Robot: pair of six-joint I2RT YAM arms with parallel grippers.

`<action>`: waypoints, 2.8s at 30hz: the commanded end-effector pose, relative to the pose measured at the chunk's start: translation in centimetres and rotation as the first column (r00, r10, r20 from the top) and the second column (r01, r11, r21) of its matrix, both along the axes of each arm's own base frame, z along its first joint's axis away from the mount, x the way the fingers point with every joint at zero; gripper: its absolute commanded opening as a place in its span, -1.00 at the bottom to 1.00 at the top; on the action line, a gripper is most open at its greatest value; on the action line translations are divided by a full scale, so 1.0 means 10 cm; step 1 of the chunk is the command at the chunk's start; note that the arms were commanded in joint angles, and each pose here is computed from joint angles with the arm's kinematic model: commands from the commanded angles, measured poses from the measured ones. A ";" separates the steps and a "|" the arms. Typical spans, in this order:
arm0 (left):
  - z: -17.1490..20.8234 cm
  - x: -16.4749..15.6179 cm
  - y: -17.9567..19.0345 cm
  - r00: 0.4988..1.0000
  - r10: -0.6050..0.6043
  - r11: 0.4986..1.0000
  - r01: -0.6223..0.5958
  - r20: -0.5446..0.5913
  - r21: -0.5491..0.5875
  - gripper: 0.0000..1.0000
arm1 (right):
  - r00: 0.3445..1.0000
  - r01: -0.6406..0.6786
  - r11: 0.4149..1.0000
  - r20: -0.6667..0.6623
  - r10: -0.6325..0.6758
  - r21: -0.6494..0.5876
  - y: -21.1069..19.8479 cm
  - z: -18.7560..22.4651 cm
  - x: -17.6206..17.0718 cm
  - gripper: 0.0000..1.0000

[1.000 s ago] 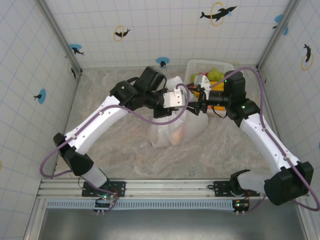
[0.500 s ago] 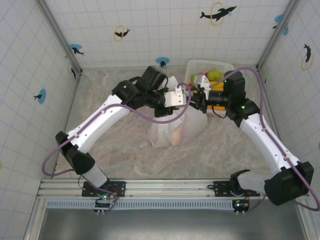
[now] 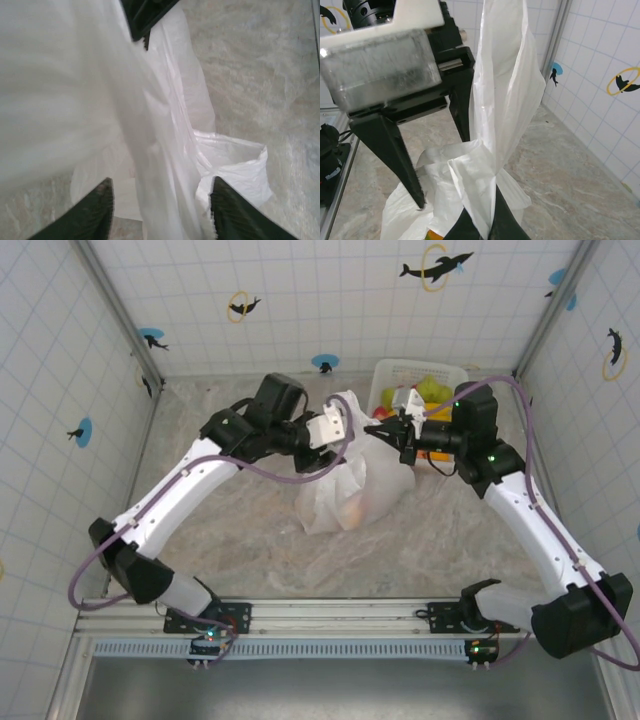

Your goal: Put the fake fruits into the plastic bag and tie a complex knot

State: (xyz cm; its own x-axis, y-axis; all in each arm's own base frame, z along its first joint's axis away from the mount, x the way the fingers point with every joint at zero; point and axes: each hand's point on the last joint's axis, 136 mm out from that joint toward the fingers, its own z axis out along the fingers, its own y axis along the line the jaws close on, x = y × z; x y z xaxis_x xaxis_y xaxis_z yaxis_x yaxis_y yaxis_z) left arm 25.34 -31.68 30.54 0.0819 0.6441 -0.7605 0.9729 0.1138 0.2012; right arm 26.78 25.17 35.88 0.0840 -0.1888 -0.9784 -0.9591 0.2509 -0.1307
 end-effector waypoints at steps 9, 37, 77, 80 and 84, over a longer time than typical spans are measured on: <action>0.47 0.01 -0.17 1.000 -0.011 0.908 0.019 0.022 -0.418 0.60 | 0.999 0.002 0.999 0.050 -0.005 0.047 0.00 0.17 -0.04 -1.00; -0.03 0.35 -0.40 0.993 0.114 0.925 -0.094 0.035 -0.368 0.37 | 1.000 0.021 0.996 0.015 -0.022 0.089 -0.01 0.16 -0.04 -1.00; 0.08 0.24 -0.45 0.976 0.133 0.925 -0.060 0.172 -0.376 0.29 | 0.998 0.064 0.996 -0.023 -0.063 0.068 -0.07 0.04 0.02 -1.00; 0.06 0.42 -0.43 0.948 0.239 0.920 -0.152 0.209 -0.361 0.30 | 0.998 0.062 0.996 -0.021 -0.060 0.069 -0.06 0.04 0.01 -1.00; 0.08 0.56 -0.36 0.902 0.331 0.908 -0.224 0.279 -0.355 0.14 | 0.998 0.067 0.995 -0.021 -0.065 0.069 -0.07 0.04 0.00 -1.00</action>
